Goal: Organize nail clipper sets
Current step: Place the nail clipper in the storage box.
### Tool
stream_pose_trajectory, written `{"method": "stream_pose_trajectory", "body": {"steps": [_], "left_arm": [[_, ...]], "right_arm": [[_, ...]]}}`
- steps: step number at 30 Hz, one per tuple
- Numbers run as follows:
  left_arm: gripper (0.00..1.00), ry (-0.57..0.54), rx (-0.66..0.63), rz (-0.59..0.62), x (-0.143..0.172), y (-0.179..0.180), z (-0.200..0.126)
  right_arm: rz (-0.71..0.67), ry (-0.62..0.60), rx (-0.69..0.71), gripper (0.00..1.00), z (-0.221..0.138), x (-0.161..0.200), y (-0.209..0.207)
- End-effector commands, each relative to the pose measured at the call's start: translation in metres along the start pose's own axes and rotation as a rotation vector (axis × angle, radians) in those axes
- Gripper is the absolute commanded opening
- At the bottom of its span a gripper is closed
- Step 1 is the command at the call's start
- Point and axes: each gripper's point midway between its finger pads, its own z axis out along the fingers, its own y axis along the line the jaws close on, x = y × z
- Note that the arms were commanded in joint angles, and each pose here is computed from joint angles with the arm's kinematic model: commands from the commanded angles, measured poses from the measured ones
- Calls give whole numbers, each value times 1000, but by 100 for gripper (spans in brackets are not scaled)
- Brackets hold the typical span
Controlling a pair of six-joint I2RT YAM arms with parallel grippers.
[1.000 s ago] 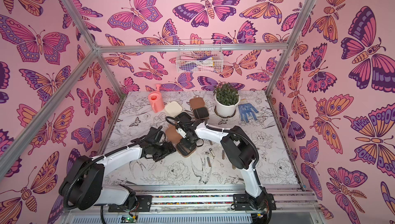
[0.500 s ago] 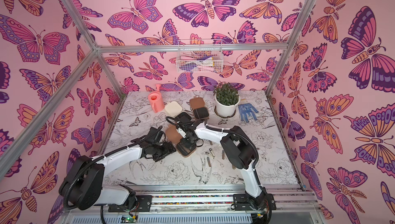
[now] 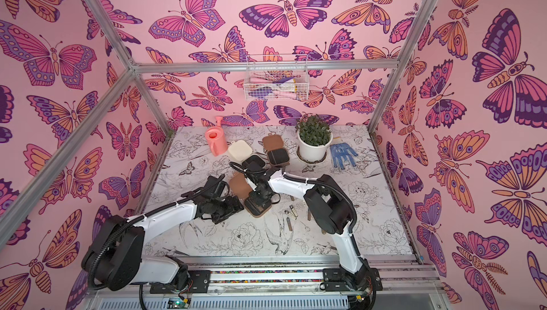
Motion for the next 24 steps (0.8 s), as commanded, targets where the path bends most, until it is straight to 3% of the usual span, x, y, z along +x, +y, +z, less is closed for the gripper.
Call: {"method": "stream_pose_trajectory", "body": {"steps": [1,24], "left_arm": [[84,24,-42,3,7,10,4],[84,25,-54,0,8,14,5]], "right_arm": [[26,41,43,3,23,10,-3],[55,-9,86,3,40,11,-1]]}}
